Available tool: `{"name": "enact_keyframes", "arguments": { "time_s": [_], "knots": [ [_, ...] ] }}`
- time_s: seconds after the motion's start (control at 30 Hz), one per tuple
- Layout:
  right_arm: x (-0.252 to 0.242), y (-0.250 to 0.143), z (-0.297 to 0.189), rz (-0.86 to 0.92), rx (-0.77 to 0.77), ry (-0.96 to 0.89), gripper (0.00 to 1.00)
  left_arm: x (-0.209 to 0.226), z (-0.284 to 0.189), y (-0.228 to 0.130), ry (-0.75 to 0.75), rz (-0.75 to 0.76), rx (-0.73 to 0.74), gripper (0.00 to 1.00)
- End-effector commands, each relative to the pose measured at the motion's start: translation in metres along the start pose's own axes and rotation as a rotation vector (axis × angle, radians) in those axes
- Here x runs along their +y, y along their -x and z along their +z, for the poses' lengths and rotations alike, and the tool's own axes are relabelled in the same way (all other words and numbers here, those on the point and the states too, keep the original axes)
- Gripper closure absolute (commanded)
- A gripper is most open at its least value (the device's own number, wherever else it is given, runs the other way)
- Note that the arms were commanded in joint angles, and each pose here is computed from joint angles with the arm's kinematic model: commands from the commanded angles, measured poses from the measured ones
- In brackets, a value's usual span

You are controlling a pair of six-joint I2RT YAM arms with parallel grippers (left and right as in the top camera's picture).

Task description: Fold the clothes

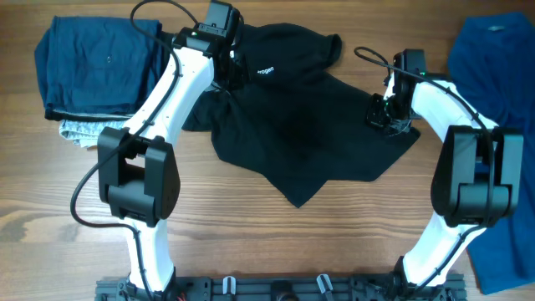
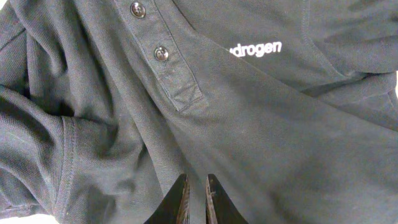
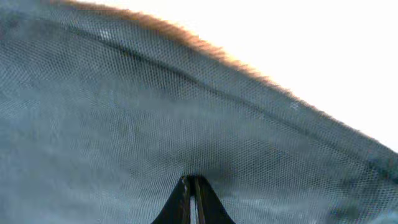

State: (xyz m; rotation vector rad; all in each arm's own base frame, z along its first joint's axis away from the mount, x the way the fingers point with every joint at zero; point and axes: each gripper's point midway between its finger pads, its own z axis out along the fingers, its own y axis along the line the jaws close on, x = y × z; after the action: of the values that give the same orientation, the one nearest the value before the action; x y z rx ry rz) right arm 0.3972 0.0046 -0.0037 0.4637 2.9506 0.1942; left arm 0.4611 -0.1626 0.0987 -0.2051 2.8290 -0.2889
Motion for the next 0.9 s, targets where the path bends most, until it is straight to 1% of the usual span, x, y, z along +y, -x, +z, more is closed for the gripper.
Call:
{"name": "enact_keyframes", "arguments": {
  "time_s": [0.0, 0.1, 0.17, 0.3, 0.37, 0.43, 0.5, 0.57, 0.6, 0.67, 0.7, 0.73, 0.77, 0.83, 0.87],
  "knots": [
    [-0.026, -0.004, 0.022, 0.034, -0.03, -0.121, 0.96, 0.005, 0.005, -0.001, 0.016, 0.001, 0.007, 0.9],
    [-0.025, 0.013, 0.028, 0.031, -0.102, -0.115, 0.96, 0.005, 0.005, -0.002, 0.017, 0.001, 0.009, 0.9],
    [-0.024, 0.018, 0.036, 0.031, -0.117, -0.111, 0.96, 0.005, 0.005, -0.002, 0.017, 0.001, 0.009, 0.9],
    [-0.025, 0.029, 0.064, 0.027, -0.153, -0.1, 0.96, 0.005, 0.005, -0.002, 0.017, 0.001, 0.009, 0.9],
    [-0.021, 0.043, 0.075, 0.009, -0.208, -0.081, 0.94, 0.005, 0.005, -0.001, 0.016, 0.002, 0.007, 0.9],
    [-0.014, 0.071, 0.06, -0.027, -0.294, -0.061, 0.92, 0.004, 0.005, 0.0, 0.014, 0.002, 0.001, 0.9],
    [-0.005, 0.112, 0.027, -0.062, -0.361, -0.054, 0.9, 0.004, 0.005, 0.001, 0.013, 0.002, -0.001, 0.9],
    [0.002, 0.143, -0.008, -0.097, -0.399, -0.052, 0.89, 0.004, 0.005, 0.001, 0.013, 0.002, -0.001, 0.9],
    [0.008, 0.156, -0.029, -0.116, -0.41, -0.053, 0.89, 0.004, 0.005, 0.001, 0.013, 0.002, 0.0, 0.9],
    [0.019, 0.168, -0.073, -0.126, -0.402, -0.039, 0.94, 0.004, 0.005, 0.001, 0.013, 0.002, 0.0, 0.89],
    [0.028, 0.164, -0.097, -0.131, -0.375, -0.007, 0.95, 0.004, 0.005, 0.001, 0.017, 0.002, -0.003, 0.89],
    [0.037, 0.152, -0.116, -0.127, -0.32, 0.04, 0.94, 0.007, 0.005, 0.002, 0.034, 0.002, -0.011, 0.89],
    [0.047, 0.133, -0.129, -0.127, -0.247, 0.102, 0.95, 0.013, 0.004, 0.006, 0.069, 0.002, -0.029, 0.89],
    [0.065, 0.092, -0.139, -0.123, -0.093, 0.22, 0.96, 0.02, 0.004, 0.009, 0.104, 0.002, -0.047, 0.88],
    [0.072, 0.065, -0.141, -0.106, 0.02, 0.272, 0.96, 0.021, 0.003, 0.009, 0.113, 0.002, -0.051, 0.88]
  ]
}}
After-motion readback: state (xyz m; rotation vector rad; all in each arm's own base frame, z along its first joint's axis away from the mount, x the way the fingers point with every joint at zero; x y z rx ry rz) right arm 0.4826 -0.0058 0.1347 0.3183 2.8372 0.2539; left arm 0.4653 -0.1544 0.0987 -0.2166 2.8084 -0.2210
